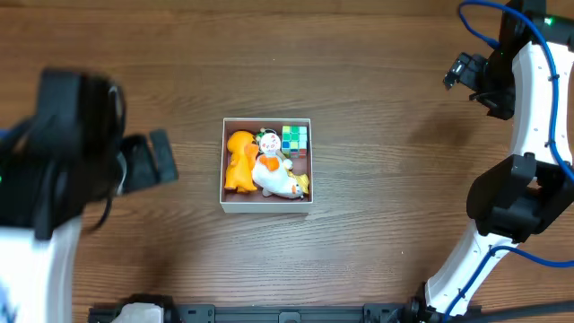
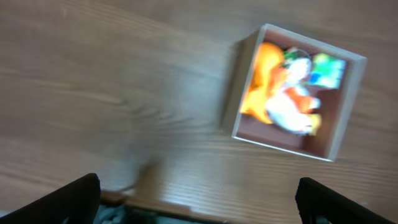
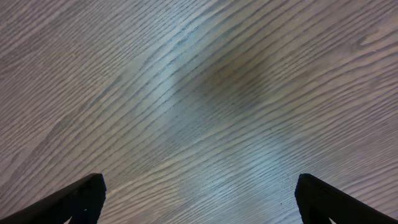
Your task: Pack container
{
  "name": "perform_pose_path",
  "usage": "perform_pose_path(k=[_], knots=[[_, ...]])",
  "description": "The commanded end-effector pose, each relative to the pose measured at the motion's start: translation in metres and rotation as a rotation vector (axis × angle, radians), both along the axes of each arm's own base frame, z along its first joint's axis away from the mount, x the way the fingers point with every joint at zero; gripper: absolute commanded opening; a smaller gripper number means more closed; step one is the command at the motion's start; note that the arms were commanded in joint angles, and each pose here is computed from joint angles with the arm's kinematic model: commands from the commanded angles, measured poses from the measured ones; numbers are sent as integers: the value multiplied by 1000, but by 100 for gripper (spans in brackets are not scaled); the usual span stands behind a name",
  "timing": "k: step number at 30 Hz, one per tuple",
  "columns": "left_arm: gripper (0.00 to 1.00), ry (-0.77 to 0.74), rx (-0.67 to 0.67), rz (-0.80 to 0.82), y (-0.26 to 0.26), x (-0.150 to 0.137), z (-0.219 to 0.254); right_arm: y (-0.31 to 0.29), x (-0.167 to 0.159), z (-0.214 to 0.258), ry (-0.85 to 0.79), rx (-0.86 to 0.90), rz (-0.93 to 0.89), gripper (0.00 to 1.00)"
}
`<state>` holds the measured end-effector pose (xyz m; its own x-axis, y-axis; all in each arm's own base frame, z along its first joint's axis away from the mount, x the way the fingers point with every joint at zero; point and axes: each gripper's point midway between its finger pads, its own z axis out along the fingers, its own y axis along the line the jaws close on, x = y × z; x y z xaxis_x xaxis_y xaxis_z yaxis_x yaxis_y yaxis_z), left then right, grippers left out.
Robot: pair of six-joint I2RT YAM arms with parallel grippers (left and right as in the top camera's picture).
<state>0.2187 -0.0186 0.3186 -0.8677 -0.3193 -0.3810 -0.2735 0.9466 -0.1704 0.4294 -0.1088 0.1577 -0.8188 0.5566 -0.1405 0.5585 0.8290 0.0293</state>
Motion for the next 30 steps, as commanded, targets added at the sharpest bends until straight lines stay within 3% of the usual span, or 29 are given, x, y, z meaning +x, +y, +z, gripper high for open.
perform_pose_path(k=[1,5,11,25,30], knots=[[100,-198,-68,-18,-7,-45,35,0,0,7,-14,-13,4,100],[100,-352,-92,-62,-9,-86,55,0,0,7,-14,-14,4,100],[100,-383,-270,-192,-43,-117,61,0,0,7,-14,-14,4,100],[100,-378,-287,-206,-46,-118,61,0,0,7,-14,-13,4,100],[100,-430,-214,-298,-46,-116,65,0,0,7,-14,-13,4,100]])
